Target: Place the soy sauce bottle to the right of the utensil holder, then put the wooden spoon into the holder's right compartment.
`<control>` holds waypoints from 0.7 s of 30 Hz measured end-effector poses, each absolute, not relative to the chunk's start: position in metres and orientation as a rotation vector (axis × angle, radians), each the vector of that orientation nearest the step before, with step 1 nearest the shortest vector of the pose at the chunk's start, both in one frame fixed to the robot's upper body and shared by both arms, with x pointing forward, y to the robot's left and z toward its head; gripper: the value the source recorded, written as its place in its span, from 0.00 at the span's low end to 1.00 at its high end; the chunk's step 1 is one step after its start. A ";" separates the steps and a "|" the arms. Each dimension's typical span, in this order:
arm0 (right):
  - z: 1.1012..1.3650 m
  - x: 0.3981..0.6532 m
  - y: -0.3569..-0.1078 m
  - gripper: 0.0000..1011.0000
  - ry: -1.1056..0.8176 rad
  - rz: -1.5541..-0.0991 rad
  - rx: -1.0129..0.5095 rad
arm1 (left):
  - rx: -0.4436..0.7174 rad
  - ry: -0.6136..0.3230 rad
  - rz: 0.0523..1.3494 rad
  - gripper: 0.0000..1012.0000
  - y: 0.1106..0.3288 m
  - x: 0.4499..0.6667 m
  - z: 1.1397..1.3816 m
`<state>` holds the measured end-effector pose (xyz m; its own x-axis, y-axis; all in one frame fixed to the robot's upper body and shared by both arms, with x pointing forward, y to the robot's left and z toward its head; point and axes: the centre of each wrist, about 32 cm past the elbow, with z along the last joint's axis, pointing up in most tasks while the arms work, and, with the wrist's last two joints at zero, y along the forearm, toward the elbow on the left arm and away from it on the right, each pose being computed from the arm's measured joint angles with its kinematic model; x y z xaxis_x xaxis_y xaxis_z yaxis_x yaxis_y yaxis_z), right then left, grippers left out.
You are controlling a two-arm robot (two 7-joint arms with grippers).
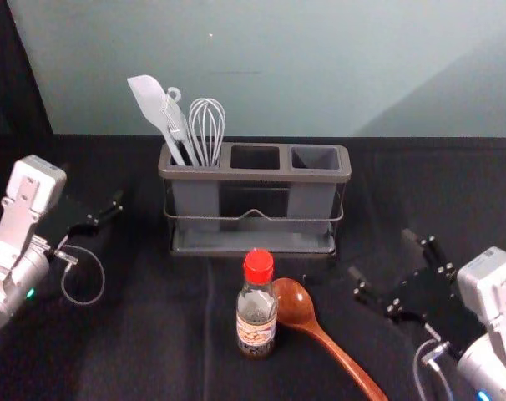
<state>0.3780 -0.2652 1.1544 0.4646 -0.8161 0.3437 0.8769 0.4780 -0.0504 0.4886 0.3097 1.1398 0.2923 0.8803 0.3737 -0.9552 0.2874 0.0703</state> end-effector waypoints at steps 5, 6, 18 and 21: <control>1.155 0.369 -0.254 0.99 -0.287 -1.007 -0.204 | 0.304 -0.285 1.248 0.99 0.310 0.489 1.140; 1.155 0.366 -0.250 0.99 -0.283 -0.990 -0.191 | 0.304 -0.285 1.248 0.99 0.310 0.489 1.140; 1.156 0.360 -0.219 0.99 -0.230 -0.894 -0.095 | 0.304 -0.285 1.248 0.99 0.310 0.489 1.140; 1.157 0.360 -0.211 0.99 -0.217 -0.868 -0.070 | 0.304 -0.285 1.248 0.99 0.310 0.489 1.140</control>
